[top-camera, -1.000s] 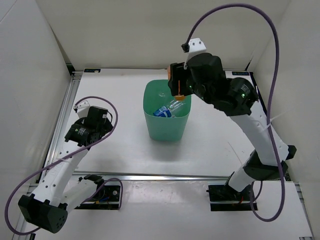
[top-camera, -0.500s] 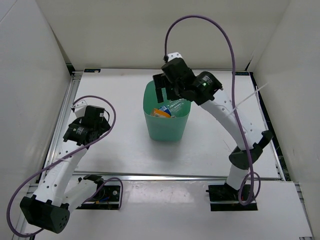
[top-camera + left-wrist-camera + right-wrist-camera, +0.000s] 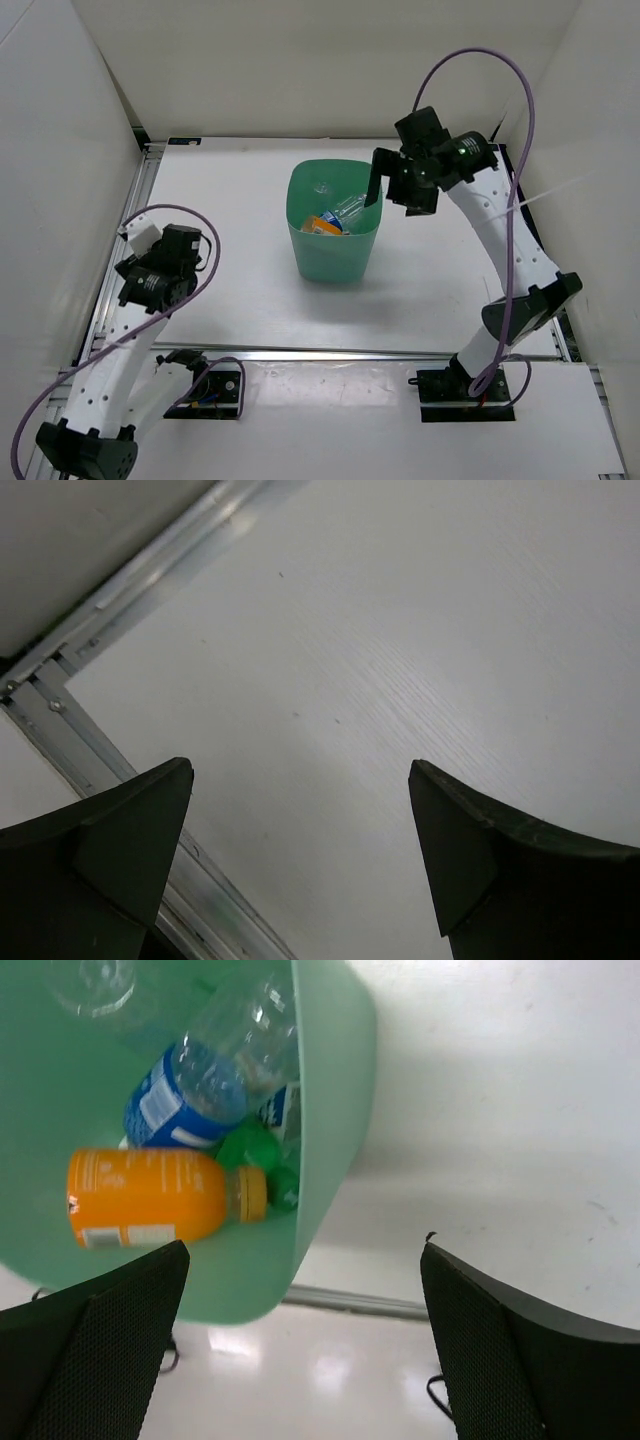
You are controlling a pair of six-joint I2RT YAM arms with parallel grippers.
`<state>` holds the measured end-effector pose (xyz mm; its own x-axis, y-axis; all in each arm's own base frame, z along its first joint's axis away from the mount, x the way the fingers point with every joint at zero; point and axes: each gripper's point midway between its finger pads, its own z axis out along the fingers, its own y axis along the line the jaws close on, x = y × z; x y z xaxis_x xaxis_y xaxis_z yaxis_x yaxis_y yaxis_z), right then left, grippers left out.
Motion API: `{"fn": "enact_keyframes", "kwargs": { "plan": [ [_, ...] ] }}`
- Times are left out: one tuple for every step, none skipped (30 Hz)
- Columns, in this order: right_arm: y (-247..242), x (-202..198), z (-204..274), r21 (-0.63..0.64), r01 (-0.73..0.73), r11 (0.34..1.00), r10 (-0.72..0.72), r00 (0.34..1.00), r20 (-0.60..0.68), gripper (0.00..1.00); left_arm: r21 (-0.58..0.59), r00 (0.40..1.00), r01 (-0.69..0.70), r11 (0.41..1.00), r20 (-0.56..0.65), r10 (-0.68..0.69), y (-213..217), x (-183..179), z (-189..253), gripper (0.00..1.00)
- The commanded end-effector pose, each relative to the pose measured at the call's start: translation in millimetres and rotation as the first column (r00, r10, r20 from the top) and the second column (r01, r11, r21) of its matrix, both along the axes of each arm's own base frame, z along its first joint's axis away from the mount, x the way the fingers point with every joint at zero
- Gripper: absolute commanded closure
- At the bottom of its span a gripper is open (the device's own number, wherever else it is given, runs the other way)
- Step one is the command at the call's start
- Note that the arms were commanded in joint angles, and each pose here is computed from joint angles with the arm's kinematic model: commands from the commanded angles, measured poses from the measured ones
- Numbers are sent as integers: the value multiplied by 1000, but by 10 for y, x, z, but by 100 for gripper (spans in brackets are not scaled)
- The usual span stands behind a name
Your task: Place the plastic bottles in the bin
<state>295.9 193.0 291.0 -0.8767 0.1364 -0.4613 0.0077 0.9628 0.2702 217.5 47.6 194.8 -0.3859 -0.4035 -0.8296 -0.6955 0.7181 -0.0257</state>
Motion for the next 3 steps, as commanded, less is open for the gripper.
{"fn": "enact_keyframes", "kwargs": {
  "plan": [
    [10, -163, 437, 162, -49, 986, 32, 994, 105, 0, 140, 981, -169, 976, 119, 153, 375, -176, 214, 0],
    [-25, -174, 530, 188, -40, 981, 16, 992, 128, 0, 154, 975, -192, 969, 143, 171, 417, -196, 232, 0],
    [-59, -151, 582, 198, -32, 980, 2, 989, 149, 0, 161, 965, -219, 962, 181, 189, 462, -225, 274, 0]
  ]
}}
